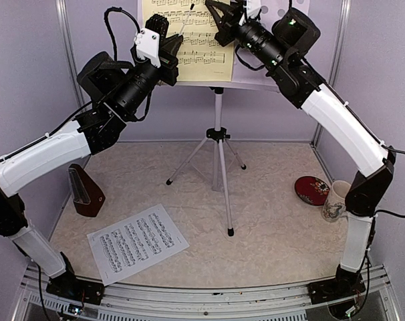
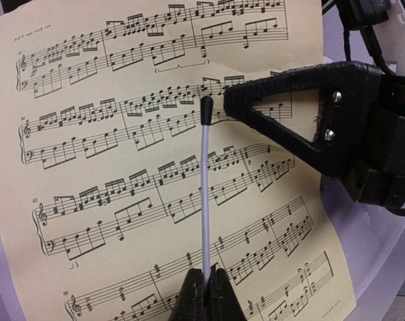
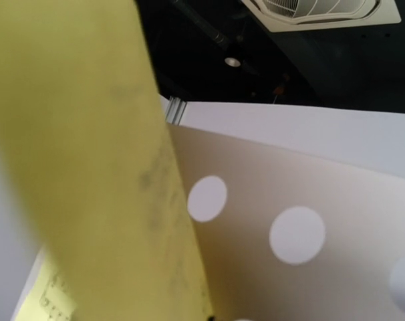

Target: Set up the instrument practice props

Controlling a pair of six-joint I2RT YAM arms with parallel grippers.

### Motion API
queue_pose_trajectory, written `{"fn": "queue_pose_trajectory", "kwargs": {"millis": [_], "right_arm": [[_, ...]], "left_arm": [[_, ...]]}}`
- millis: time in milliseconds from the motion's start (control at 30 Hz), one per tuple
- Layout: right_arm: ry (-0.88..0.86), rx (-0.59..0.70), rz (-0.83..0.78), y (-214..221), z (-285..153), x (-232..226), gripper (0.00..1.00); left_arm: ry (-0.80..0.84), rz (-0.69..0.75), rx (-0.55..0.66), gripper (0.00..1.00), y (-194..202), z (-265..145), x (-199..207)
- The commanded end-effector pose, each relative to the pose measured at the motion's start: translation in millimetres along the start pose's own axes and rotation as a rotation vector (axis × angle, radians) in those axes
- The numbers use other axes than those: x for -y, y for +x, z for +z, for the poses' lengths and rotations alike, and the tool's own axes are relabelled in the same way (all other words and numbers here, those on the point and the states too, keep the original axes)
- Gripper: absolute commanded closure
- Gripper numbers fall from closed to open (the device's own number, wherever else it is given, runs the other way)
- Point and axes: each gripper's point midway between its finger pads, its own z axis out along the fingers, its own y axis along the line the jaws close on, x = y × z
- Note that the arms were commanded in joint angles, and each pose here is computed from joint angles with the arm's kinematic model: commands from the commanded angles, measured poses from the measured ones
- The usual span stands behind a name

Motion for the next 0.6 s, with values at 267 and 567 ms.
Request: {"fn": "queue_pose_trajectory", "kwargs": {"millis": [267,567], "right_arm": [[-0.001,0.044,-0.004,-0.1,8.8,-8.1,1.0],[-0.025,0.04,-0.016,5.0,10.2,-15.8,1.0]], "left_arm": [[0.047,0.005,0.041,1.0,-12.5,-2.1,8.7],[0.045,0.006,0.037,1.0,-10.1,-1.0,9.6]]}}
